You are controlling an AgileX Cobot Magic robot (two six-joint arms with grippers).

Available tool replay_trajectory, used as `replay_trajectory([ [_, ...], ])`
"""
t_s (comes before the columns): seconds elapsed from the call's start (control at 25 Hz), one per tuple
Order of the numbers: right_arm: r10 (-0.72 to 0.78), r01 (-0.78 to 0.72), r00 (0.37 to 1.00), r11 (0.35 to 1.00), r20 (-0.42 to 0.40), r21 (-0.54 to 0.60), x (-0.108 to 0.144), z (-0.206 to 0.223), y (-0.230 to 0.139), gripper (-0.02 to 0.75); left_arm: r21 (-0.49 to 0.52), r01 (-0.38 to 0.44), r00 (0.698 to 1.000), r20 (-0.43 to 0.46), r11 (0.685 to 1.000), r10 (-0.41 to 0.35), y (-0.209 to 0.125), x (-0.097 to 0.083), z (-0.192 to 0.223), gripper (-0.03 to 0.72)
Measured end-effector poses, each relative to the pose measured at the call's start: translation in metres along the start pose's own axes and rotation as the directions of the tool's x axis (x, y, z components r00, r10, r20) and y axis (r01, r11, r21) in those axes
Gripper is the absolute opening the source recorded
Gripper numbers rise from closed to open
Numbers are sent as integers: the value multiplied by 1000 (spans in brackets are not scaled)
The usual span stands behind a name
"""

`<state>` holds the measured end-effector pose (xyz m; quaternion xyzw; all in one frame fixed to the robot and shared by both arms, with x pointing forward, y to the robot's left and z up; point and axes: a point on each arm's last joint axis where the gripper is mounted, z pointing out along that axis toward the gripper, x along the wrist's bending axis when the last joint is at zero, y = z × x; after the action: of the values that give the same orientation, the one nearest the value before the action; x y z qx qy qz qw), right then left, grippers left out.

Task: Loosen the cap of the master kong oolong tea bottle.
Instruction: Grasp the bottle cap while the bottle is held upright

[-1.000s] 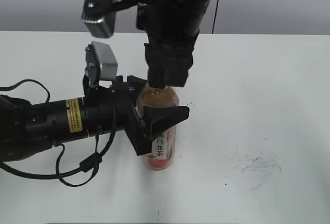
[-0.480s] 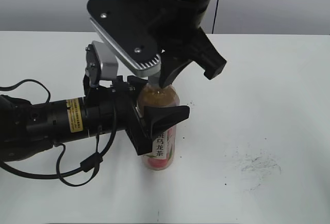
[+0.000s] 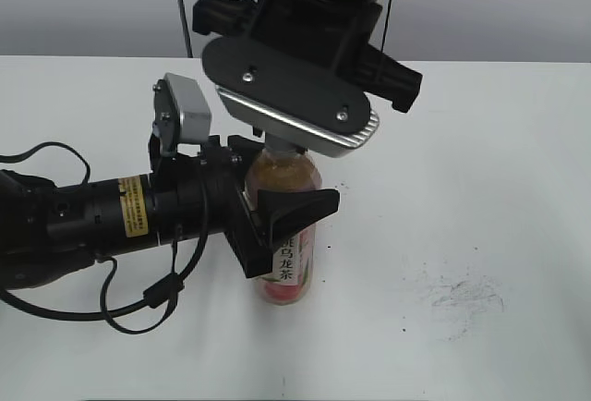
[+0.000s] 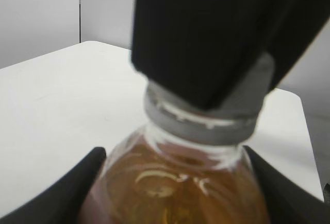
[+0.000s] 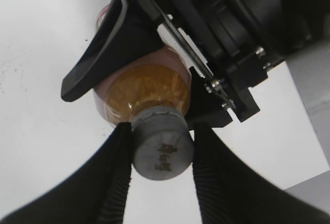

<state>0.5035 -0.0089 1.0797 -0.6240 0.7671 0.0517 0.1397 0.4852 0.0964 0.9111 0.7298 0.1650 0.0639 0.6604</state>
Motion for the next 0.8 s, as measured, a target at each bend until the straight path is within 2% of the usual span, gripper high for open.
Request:
replay_trajectory([
  [0.08,-22,22,1000,1000,0,0,0,0,0,270,0,0,1000,0,1000,0,0,0,0,445],
  [0.16,35,-35,999,999,0,0,0,0,0,271,0,0,1000,0,1000,0,0,0,0,445],
  [0.2,117,-117,993,993,0,1,0,0,0,271,0,0,1000,0,1000,0,0,0,0,445],
  [0.28,344,-344,939,939,-1,1,0,0,0,288,0,0,1000,1,1000,0,0,0,0,445],
  [0.36,597,-597,802,802,1,9,0,0,-1,365,0,1,1000,0,1000,-1,0,0,0,445],
  [0.48,801,-801,598,597,18,46,2,0,-4,534,0,1,1000,0,1000,-1,0,0,0,445],
  [0.6,898,-898,440,438,27,44,3,0,-4,562,0,1,1000,0,1000,-1,0,0,0,445],
  [0.8,989,-989,147,147,-17,-15,-1,0,2,563,0,1,1000,0,1000,-1,0,0,0,445],
])
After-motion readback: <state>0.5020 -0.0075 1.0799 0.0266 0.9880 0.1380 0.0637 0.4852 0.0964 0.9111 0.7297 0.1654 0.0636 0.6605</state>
